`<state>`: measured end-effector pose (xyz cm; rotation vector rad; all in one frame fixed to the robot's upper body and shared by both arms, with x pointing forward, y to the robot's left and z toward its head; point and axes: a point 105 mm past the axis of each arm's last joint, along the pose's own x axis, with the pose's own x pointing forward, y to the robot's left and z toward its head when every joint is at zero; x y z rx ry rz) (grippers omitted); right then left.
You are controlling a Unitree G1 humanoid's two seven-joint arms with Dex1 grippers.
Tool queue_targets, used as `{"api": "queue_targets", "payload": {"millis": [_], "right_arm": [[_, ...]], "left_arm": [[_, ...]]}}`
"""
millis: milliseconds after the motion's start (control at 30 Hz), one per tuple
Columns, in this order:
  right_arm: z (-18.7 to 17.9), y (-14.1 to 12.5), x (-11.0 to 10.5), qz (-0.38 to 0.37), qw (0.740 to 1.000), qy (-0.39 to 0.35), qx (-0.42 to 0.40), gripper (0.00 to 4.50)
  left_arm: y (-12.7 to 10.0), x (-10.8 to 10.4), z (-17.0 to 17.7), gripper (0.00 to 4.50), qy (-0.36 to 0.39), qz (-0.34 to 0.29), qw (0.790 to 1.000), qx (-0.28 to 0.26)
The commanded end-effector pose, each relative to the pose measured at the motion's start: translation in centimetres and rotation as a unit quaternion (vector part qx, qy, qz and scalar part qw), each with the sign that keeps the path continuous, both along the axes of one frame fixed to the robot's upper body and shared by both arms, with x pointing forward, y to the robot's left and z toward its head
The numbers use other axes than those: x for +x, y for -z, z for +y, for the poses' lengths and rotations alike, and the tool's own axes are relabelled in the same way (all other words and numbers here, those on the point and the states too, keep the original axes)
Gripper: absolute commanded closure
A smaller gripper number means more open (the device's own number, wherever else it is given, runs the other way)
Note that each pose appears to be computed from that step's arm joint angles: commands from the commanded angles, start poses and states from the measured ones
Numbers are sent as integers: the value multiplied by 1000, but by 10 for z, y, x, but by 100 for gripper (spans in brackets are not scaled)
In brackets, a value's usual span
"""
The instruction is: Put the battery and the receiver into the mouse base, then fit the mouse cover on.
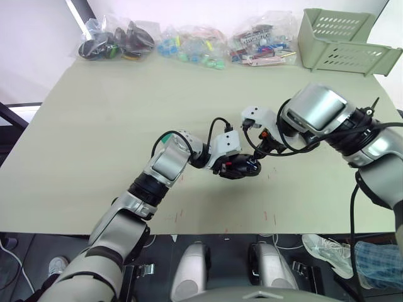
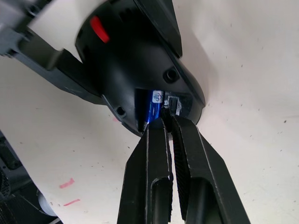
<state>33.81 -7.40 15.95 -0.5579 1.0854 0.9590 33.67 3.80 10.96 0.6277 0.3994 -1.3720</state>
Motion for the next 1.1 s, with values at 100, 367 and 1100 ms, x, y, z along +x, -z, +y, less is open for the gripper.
{"api": "queue_targets", "payload": {"millis": [100, 367, 1100], "right_arm": [[5, -8, 2, -13, 1000, 9, 18, 450], [6, -5, 6, -16, 999, 32, 23, 450], [-2, 1, 4, -7, 999, 48, 7, 450]], "left_arm": [[3, -5, -5, 159, 9, 4, 1000, 0], [3, -5, -6, 159, 10, 5, 1000, 0], [4, -1, -7, 159, 2, 0, 1000, -1]]}}
